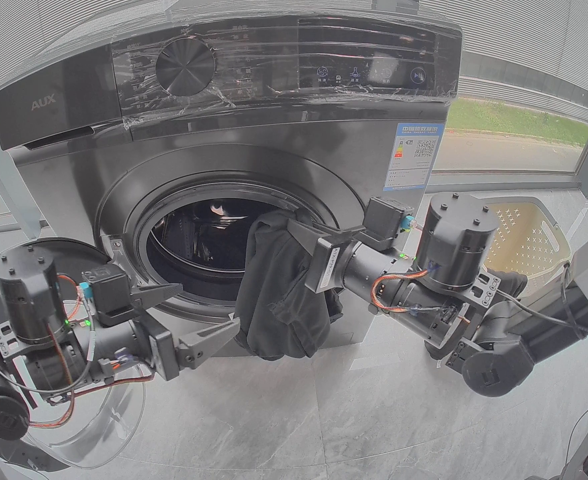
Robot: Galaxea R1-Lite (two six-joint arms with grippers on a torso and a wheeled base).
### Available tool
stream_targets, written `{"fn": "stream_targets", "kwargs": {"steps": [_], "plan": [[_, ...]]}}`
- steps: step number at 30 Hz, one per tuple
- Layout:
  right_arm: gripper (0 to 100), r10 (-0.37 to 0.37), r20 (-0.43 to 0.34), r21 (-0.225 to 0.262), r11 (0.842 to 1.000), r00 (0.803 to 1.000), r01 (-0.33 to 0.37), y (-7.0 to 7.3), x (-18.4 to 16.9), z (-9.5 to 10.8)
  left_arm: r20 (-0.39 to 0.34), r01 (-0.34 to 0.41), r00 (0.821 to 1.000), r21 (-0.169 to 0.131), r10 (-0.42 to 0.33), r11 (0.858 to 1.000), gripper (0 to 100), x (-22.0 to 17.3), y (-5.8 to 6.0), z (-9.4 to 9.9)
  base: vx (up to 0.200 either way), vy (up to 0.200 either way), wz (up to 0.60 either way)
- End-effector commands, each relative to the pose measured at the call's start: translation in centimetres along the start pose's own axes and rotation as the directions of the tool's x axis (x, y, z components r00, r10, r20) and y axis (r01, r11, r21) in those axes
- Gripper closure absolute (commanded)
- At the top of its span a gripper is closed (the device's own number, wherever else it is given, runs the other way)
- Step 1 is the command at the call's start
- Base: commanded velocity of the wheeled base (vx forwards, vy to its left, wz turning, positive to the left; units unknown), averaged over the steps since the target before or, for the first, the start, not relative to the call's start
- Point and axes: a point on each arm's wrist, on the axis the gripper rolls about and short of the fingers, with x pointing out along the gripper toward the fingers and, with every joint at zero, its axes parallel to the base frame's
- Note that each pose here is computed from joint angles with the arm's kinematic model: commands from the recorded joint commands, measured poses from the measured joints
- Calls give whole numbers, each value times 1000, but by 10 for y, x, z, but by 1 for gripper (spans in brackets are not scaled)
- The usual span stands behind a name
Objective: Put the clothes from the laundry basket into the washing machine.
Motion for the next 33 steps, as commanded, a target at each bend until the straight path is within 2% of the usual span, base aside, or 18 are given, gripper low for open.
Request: {"fn": "stream_targets", "kwargs": {"steps": [1,4,7,15,18,19,22,26,29,33], "plan": [[100,-8,-3,-1,1000,1000,8,-2,10,-4,-61,-7,998,-23,6,1000,0,26,-2,-12,0,0,0],[100,-32,4,-1,999,999,32,-2,15,1,-49,-32,998,-47,29,998,0,33,-7,-8,0,0,0],[100,-35,9,-1,999,999,35,-2,15,3,-53,-34,998,-48,31,998,0,36,-9,-9,0,0,0],[100,-37,0,-1,999,999,37,0,16,1,-69,21,997,-52,-24,998,0,47,-19,-11,0,0,0],[100,-37,0,-1,999,999,37,1,16,1,-59,32,998,-67,-36,997,0,51,-20,-7,0,0,0],[100,-40,-4,-2,999,999,40,1,16,-1,-50,66,996,-85,-71,994,0,55,-25,-4,0,0,0],[100,-43,-9,-2,999,999,43,0,17,-3,-49,98,993,-118,-104,988,0,58,-33,-3,0,0,0],[100,-43,-8,-2,999,999,43,0,17,-3,-55,123,990,-119,-130,985,0,62,-38,-5,0,0,0],[100,-42,-10,-2,999,999,42,1,17,-4,-41,152,986,-133,-159,979,0,66,-41,-6,0,0,0],[100,-43,-12,-2,999,999,43,1,16,-5,-17,159,987,-135,-162,978,0,78,-41,-9,0,0,0]]}}
